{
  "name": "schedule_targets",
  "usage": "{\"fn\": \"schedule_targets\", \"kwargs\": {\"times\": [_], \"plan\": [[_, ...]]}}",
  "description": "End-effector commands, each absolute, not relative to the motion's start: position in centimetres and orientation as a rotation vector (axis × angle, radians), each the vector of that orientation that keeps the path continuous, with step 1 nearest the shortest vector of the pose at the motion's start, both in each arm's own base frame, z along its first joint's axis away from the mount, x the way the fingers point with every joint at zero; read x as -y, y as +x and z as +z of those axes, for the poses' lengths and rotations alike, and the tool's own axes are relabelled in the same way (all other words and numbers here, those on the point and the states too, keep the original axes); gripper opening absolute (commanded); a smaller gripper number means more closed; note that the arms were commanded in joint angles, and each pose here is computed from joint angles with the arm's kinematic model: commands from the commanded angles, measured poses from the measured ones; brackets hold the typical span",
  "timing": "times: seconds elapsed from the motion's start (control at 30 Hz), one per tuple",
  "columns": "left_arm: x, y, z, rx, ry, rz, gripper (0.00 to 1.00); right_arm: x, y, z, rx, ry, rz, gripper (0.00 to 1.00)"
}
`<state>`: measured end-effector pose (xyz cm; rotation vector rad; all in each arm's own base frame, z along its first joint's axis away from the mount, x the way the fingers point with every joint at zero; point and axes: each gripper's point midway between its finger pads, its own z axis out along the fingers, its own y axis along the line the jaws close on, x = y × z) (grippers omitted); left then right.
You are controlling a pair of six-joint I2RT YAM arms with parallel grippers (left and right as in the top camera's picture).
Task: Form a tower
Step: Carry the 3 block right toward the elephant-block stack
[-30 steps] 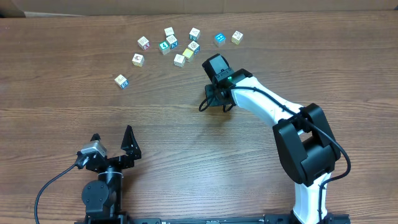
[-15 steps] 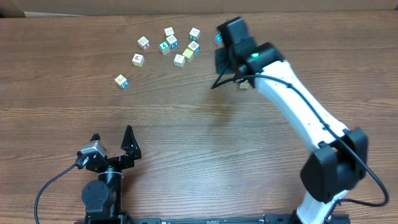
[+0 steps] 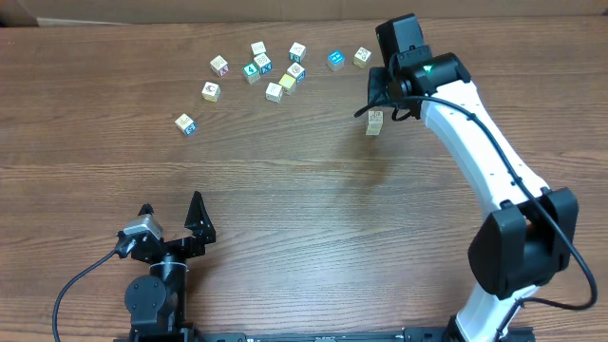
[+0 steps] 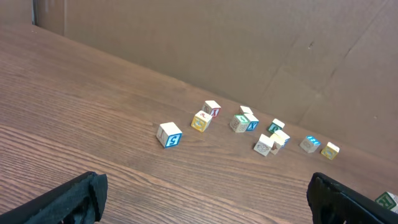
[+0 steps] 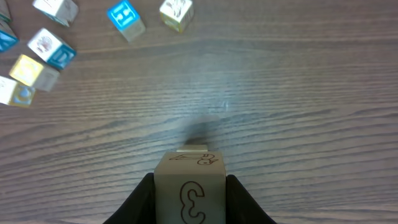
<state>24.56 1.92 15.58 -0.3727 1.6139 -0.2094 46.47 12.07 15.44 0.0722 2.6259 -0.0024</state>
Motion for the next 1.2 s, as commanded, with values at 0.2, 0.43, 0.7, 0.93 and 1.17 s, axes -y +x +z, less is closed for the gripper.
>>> {"fn": "schedule_targets", "kwargs": {"times": [0.2, 0.43, 0.7, 0.93, 1.17], "plan": [[-1.8, 24.6, 15.6, -1.609, -0.371, -0.221, 1.00, -12.0, 46.5, 11.7, -2.707, 0.059, -0.026, 0.25], [-1.8, 24.6, 15.6, -1.609, -0.371, -0.221, 1.00, -12.5, 46.1, 10.7, -2.747, 0.048, 0.007, 0.26], [-1.8, 24.6, 15.6, -1.609, -0.371, -0.221, 0.99, -12.5, 45.7, 10.3, -2.765, 0.045, 0.011, 0.26], [-1.8, 24.6, 15.6, -1.608, -0.371, -0.221, 0.99, -12.6, 45.9, 10.3, -2.759, 0.046, 0.013, 0.26], [-1.8, 24.6, 15.6, -1.609, -0.371, -0.221, 0.99, -12.6, 45.8, 9.5, -2.776, 0.045, 0.006, 0.26]]}}
